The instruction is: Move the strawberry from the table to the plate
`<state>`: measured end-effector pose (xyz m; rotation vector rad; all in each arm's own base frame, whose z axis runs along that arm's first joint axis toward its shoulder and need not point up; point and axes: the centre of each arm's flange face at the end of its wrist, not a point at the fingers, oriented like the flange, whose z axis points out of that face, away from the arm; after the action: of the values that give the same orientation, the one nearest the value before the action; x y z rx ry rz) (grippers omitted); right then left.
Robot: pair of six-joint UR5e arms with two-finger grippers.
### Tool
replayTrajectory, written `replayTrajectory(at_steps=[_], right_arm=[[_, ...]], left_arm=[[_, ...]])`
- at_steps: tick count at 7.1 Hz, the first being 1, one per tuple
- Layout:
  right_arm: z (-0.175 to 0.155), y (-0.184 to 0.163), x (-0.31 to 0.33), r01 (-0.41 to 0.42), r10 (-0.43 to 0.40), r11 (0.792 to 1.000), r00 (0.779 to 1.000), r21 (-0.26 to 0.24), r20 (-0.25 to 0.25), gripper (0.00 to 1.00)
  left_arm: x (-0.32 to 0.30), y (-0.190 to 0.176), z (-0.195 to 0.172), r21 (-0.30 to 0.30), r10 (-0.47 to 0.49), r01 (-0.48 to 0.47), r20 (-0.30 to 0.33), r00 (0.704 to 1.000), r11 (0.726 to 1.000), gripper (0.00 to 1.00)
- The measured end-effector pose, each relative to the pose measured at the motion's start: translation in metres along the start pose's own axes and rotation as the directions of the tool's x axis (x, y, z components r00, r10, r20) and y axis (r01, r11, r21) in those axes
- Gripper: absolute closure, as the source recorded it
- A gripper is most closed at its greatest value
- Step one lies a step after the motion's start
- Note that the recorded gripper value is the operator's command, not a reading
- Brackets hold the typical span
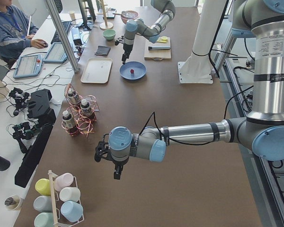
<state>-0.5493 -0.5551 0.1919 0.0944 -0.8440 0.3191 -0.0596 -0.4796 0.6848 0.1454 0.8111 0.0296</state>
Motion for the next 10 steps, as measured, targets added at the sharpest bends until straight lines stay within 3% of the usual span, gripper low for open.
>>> replayTrajectory(at_steps=[3, 5, 8, 10], right_arm=[[-0.046, -0.083, 0.112, 0.109, -0.11, 0.993, 0.994, -0.052, -0.014, 0.0], [-0.071, -0.123, 0.216, 0.211, -0.213, 0.975, 0.976, -0.069, -0.032, 0.0], [-0.102, -0.162, 0.43, 0.407, -0.419, 0.906, 0.902, -0.119, -0.105, 0.0], [-0.13, -0.174, 0.569, 0.492, -0.51, 0.855, 0.854, -0.164, -0.099, 0.0]], left_arm=[[0.014, -0.008, -0.006, -0.109, -0.092, 0.093, 0.013, 0.996, 0.99, 0.0], [0.024, -0.007, -0.013, -0.14, -0.112, 0.114, 0.023, 0.993, 0.984, 0.0], [0.026, -0.007, -0.015, -0.142, -0.111, 0.114, 0.026, 0.993, 0.983, 0.0], [0.028, -0.01, -0.016, -0.139, -0.107, 0.11, 0.026, 0.994, 0.984, 0.0]])
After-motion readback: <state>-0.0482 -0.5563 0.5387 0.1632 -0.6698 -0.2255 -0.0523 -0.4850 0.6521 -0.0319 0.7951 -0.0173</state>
